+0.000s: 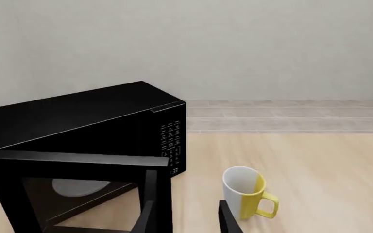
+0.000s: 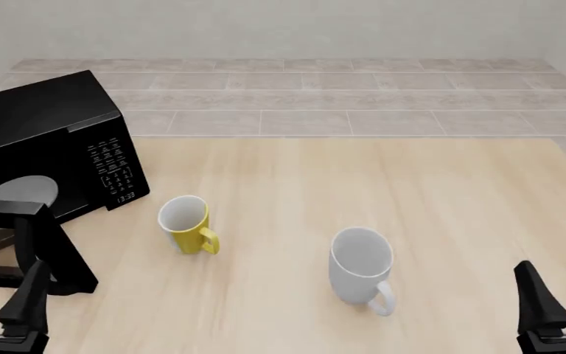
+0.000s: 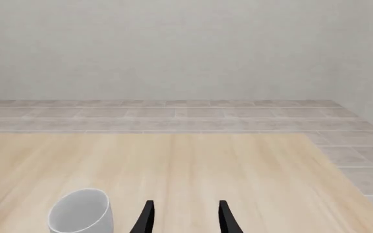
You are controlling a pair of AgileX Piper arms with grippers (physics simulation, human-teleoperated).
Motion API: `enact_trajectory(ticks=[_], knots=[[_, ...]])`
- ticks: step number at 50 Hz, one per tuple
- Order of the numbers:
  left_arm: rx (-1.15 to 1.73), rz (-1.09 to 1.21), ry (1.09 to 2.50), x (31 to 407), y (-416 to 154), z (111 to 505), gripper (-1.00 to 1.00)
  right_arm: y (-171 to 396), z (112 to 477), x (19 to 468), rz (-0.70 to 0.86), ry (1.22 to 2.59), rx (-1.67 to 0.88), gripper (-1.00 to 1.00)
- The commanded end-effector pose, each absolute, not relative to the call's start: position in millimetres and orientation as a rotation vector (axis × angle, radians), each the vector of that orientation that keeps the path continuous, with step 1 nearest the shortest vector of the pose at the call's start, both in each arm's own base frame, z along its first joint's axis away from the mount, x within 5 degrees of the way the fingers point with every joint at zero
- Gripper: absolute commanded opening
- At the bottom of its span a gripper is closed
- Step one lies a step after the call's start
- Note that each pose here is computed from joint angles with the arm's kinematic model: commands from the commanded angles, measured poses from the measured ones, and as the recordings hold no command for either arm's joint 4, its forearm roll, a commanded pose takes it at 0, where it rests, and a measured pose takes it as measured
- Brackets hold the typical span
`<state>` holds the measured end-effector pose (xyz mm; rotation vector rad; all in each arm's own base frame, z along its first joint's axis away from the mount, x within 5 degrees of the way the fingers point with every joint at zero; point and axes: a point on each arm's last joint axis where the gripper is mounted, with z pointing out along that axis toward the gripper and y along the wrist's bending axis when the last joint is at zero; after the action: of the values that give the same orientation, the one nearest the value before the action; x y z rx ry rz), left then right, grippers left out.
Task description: Close the microwave.
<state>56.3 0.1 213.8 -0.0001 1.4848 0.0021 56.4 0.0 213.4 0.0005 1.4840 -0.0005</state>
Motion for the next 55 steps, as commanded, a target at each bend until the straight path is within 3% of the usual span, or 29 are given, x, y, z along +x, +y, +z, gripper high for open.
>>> enact_trajectory(ticks=[1, 23, 38, 55], knots=[[-0.012, 0.02, 1.488, 56.6, 1.2, 215.7, 1.0, -0.4, 214.1, 58.3, -0.012, 1.487, -0.002, 1.0], [-0.005, 0.048, 1.517, 69.5, 2.3, 216.1, 1.0, -0.9, 214.3, 57.3, -0.028, 1.485, -0.003, 1.0], [-0.046, 0.009, 1.573, 87.9, 3.1, 237.8, 1.0, -0.9, 217.6, 55.6, -0.032, 1.476, -0.004, 1.0], [-0.17, -0.008, 1.733, 141.1, 13.0, 217.9, 1.0, -1.2, 221.4, 55.1, -0.045, 1.466, -0.008, 1.0]])
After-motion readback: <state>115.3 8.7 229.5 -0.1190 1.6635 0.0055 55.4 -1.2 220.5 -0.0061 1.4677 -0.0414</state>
